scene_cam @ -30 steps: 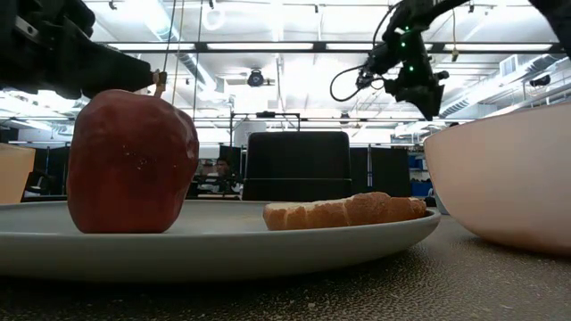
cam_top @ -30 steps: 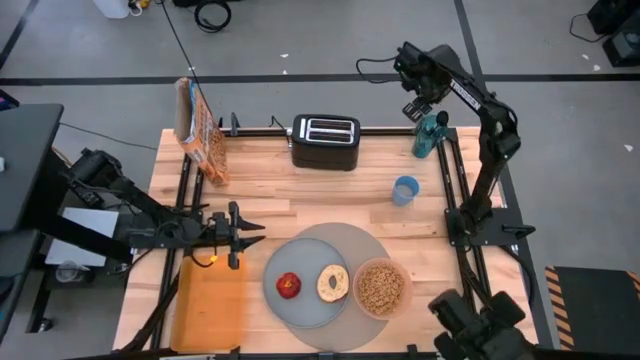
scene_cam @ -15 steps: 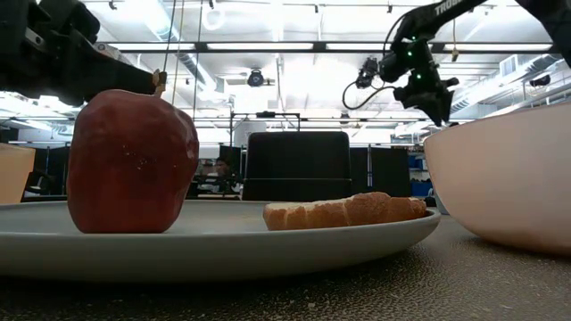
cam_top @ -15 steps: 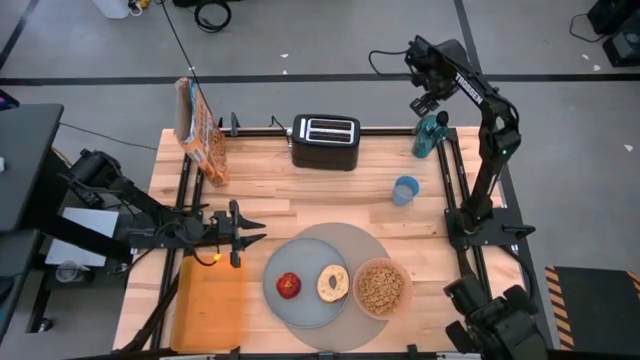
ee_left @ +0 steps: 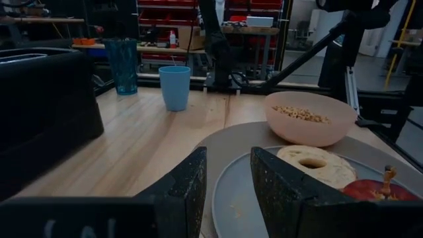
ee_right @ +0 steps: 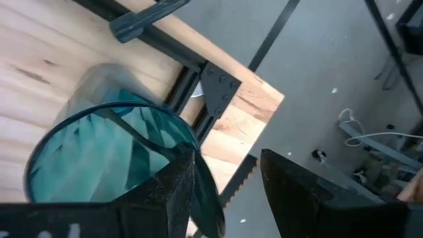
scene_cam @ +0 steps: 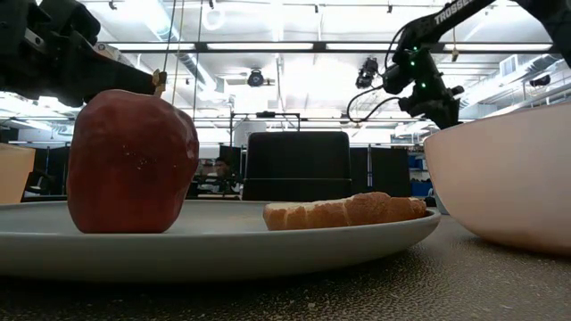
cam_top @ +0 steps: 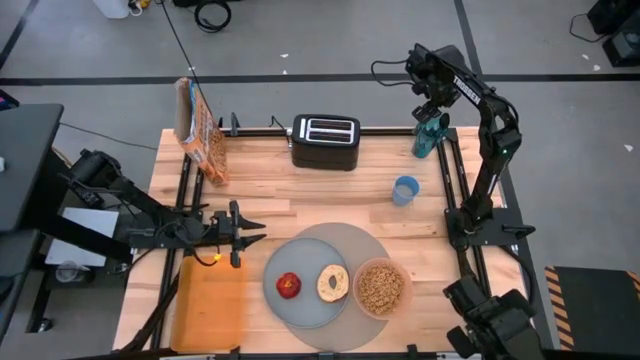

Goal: Arrange a breakfast setting
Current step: Put the spoon on the gray table mat between the pink bowl and the blue plate

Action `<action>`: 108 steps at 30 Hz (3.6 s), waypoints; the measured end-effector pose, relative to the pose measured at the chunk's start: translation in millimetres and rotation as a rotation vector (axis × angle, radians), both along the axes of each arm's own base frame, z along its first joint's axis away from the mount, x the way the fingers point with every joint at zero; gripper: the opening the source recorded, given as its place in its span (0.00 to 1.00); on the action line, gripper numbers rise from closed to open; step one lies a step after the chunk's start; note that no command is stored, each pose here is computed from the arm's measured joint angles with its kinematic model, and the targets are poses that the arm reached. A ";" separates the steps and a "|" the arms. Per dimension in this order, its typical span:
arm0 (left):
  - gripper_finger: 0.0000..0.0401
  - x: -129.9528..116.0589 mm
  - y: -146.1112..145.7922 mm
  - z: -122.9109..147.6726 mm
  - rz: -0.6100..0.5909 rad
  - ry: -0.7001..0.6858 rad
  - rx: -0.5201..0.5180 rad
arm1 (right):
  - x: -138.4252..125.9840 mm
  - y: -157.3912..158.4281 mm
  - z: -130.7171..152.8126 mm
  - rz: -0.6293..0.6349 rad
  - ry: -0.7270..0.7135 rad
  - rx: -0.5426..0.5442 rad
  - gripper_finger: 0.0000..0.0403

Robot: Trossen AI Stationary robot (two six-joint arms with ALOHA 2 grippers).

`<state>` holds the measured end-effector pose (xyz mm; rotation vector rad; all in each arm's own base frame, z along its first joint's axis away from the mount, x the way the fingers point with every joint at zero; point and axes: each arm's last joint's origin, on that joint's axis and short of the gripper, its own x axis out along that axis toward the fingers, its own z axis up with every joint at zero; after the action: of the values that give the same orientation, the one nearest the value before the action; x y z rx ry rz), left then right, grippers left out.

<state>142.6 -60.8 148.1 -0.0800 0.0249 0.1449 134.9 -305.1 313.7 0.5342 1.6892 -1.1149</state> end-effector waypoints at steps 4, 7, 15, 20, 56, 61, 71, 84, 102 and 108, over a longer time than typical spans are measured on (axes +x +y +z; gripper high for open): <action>0.31 0.0 0.0 -0.1 0.000 0.001 0.005 | 0.3 3.5 3.8 -0.002 -0.054 0.010 0.45; 0.31 0.0 0.0 -0.1 -0.001 0.002 0.008 | 1.2 7.1 8.3 0.001 -0.060 -0.004 0.45; 0.31 -0.1 -0.1 -0.6 -0.001 0.007 0.012 | 2.0 10.3 13.3 0.050 -0.097 0.013 0.45; 0.31 0.0 0.0 -0.5 -0.001 0.008 0.021 | 2.8 11.3 14.7 0.088 -0.079 0.014 0.44; 0.31 0.0 0.0 -0.5 -0.001 0.007 0.020 | -4.2 8.9 7.4 0.065 -0.062 0.038 0.42; 0.31 0.0 0.0 -0.5 -0.001 0.007 0.020 | -5.0 8.8 2.3 0.072 -0.024 0.044 0.38; 0.31 0.0 0.0 -0.5 -0.001 0.007 0.019 | -1.3 10.4 -6.4 0.104 0.031 0.048 0.33; 0.31 -0.1 -0.2 -0.5 -0.002 0.007 0.017 | -1.7 9.1 -6.0 0.090 0.055 0.019 0.23; 0.31 -0.1 -0.2 -0.5 -0.002 0.007 0.017 | 6.3 12.0 -6.3 0.130 0.040 0.024 0.20; 0.31 -0.1 -0.2 -0.6 -0.002 0.007 0.015 | 7.2 12.5 -6.5 0.136 0.027 0.033 0.19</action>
<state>142.5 -61.0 147.5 -0.0647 0.0310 0.1429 142.1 -292.7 307.2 0.4197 1.7426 -1.0019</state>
